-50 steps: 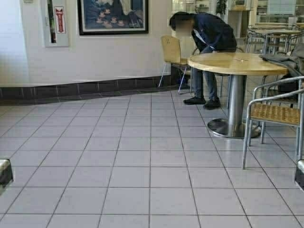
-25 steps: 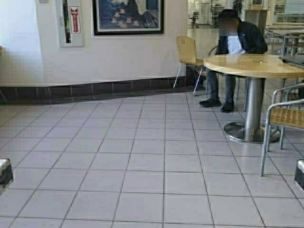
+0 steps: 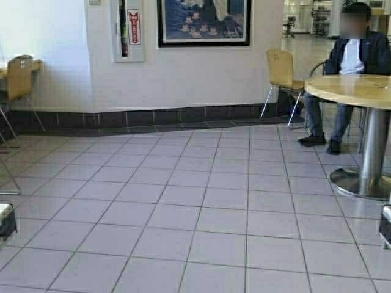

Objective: Push the chairs under the table

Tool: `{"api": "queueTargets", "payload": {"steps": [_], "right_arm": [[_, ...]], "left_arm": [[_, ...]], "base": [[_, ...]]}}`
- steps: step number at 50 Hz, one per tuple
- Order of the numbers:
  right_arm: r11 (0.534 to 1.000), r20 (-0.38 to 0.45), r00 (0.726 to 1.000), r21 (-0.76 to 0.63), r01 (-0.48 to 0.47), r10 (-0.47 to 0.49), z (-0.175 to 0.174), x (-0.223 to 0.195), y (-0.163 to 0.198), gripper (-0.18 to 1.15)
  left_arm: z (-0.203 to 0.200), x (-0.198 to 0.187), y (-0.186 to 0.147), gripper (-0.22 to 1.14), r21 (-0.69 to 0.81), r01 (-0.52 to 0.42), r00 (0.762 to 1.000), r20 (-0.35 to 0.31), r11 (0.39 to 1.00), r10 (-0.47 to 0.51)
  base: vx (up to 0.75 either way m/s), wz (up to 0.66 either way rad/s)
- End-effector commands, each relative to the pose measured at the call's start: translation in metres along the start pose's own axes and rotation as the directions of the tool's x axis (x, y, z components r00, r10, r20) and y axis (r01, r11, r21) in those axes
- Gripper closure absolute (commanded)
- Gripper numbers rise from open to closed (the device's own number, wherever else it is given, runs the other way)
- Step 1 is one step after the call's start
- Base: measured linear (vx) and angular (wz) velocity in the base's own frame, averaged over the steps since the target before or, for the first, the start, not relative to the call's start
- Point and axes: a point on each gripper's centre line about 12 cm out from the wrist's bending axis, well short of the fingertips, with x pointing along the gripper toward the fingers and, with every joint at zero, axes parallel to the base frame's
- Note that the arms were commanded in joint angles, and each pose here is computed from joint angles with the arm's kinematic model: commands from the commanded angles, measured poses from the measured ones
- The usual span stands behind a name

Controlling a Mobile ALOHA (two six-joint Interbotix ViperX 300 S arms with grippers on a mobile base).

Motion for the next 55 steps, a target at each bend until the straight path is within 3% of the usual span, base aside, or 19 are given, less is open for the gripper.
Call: {"api": "queueTargets", "payload": {"steps": [1,20,34,47,55], "right_arm": [[1.0,0.0,1.0,0.001,0.0,0.0,0.002,0.003,0.0,0.92],[1.0,-0.075,0.997,0.001,0.003,-0.003,-0.017,0.008,-0.001,0.92],[1.0,-0.078,0.997,0.001,0.003,-0.003,-0.013,0.015,-0.001,0.92],[1.0,-0.081,0.997,0.001,0.003,-0.003,-0.016,0.013,-0.001,0.92],[1.0,-0.11,0.994,0.004,0.004,-0.003,-0.023,0.014,-0.001,0.92]], "left_arm": [[0.006,0.002,0.004,0.89,-0.015,-0.022,1.0,0.017,1.0,0.023],[0.004,0.001,0.005,0.88,-0.098,-0.024,1.0,0.014,0.995,0.026],[0.01,0.0,0.005,0.88,-0.158,-0.019,0.999,0.033,0.987,0.025],[0.01,-0.003,0.005,0.88,-0.184,-0.017,0.999,0.043,0.983,0.025],[0.002,-0.002,0.005,0.88,-0.186,-0.022,1.0,0.016,0.982,0.026]], "base": [[0.31,0.14],[0.38,0.2],[0.35,0.35],[0.33,0.58],[0.32,0.77]]}}
